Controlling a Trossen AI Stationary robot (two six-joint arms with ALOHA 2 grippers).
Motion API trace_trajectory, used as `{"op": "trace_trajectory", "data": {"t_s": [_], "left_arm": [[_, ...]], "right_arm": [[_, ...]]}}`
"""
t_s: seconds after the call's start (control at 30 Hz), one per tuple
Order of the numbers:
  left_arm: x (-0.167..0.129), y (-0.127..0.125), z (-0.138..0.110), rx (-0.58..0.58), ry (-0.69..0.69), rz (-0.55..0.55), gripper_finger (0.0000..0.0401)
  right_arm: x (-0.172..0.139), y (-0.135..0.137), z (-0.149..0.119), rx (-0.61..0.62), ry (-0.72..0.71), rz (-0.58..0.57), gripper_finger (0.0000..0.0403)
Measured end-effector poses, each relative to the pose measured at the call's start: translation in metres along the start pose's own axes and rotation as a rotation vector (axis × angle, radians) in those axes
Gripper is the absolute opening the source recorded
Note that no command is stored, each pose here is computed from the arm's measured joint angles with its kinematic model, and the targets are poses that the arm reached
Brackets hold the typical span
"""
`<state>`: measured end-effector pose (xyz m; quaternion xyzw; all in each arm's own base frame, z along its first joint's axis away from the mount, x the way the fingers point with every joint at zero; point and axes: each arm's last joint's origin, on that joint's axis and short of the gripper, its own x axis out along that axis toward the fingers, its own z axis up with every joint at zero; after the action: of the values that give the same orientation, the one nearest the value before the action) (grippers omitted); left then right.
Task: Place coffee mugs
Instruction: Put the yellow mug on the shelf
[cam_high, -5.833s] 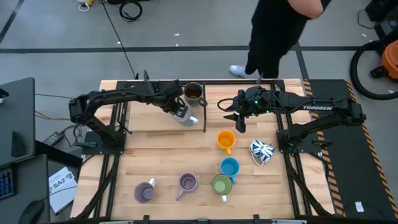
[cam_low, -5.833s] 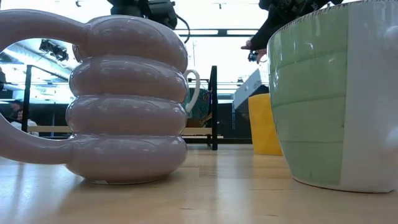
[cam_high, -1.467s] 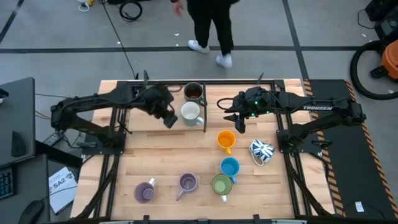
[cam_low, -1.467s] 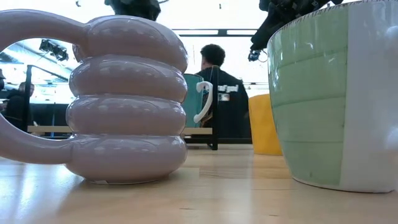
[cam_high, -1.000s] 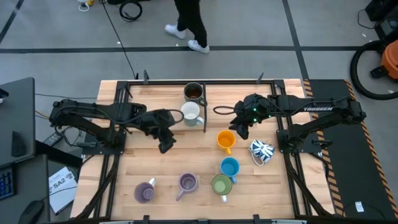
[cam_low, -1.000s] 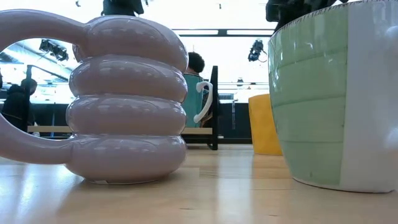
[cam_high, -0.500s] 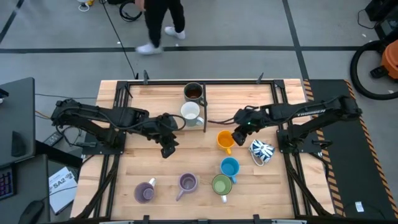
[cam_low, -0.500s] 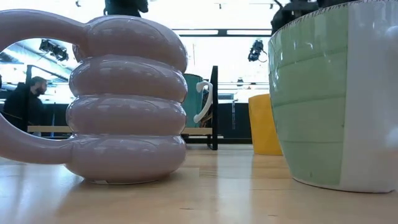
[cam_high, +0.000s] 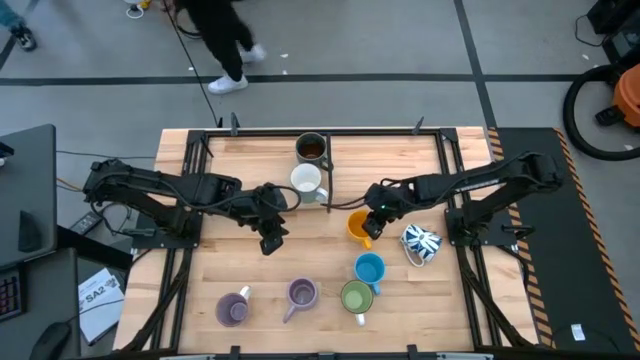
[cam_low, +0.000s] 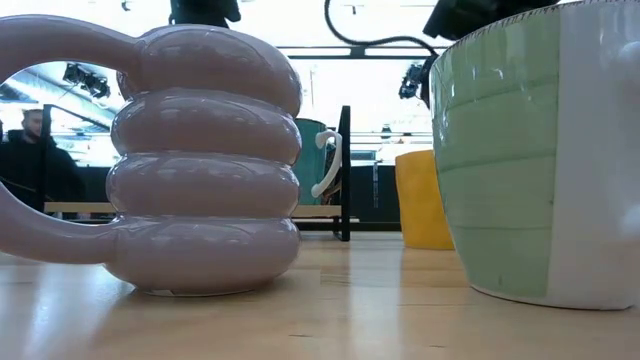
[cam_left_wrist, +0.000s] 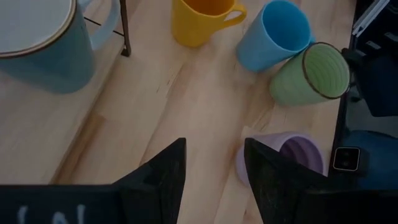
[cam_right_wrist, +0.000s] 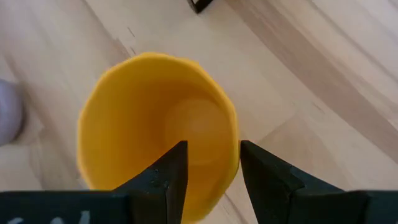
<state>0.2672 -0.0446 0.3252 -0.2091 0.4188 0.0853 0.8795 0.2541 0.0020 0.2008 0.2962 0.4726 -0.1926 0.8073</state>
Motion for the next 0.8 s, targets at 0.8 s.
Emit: {"op": "trace_trajectory", "data": {"t_s": [0.8], "left_arm": [[0.000, 0.000, 0.001, -0.001, -0.014, 0.011, 0.0169]], "right_arm": [[0.046, 0.005, -0.002, -0.003, 0.130, 0.042, 0.0054]]}}
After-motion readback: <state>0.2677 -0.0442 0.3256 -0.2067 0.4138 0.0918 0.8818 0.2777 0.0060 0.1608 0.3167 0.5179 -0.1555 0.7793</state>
